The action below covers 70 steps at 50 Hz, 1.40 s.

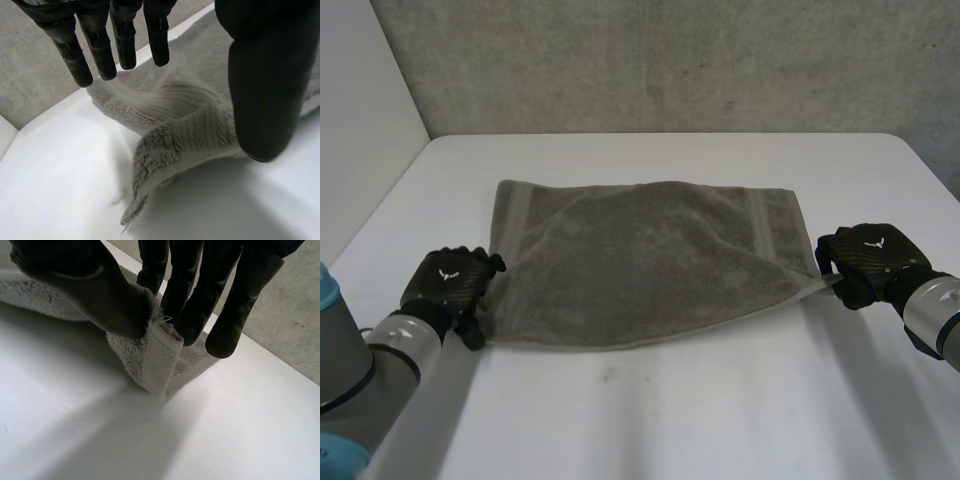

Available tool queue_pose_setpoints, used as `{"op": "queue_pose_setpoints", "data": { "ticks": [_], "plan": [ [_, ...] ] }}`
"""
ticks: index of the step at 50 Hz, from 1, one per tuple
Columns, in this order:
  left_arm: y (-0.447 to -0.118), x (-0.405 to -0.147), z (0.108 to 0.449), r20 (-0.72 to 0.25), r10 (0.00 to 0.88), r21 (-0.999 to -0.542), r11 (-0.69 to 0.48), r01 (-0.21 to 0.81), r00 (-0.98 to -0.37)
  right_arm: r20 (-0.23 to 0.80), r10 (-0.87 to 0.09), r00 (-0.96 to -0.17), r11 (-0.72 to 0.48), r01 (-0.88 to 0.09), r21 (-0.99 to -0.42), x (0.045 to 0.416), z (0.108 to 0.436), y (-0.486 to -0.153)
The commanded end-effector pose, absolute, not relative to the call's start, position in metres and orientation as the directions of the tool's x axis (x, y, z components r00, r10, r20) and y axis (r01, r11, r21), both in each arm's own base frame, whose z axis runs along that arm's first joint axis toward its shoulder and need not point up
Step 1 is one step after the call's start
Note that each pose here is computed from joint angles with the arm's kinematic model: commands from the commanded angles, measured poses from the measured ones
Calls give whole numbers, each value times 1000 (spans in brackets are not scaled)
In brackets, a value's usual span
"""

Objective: Fold the towel.

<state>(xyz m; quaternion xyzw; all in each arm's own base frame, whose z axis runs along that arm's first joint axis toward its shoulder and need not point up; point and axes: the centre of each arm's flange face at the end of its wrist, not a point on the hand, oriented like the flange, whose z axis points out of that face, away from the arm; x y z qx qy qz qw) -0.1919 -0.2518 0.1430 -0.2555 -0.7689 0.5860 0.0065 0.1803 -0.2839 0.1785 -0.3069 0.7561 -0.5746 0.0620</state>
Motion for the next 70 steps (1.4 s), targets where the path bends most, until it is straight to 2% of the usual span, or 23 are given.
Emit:
{"op": "queue_pose_setpoints", "data": {
  "ticks": [1,11,15,22,37,49,70],
  "plan": [
    [-230,-188,152,-294,397,-908,167,384,-869,244,-548,-800,161,-387,-908,181,175,-283],
    [-216,-184,151,-303,389,-906,165,389,-870,248,-551,-797,158,-391,-907,182,173,-283],
    [-219,-182,146,-320,387,-896,174,409,-865,244,-555,-795,168,-394,-904,182,170,-284],
    [-232,-163,134,-361,336,-870,215,444,-870,244,-556,-795,170,-396,-903,182,169,-284],
    [-248,-163,127,-379,314,-884,157,441,-871,229,-569,-790,192,-399,-897,183,160,-283],
    [-247,-176,116,-339,427,-891,140,432,-838,231,-569,-789,190,-400,-897,183,160,-283],
    [-268,-178,110,-348,424,-893,123,433,-836,233,-567,-790,190,-400,-896,183,160,-284]
  ]
}}
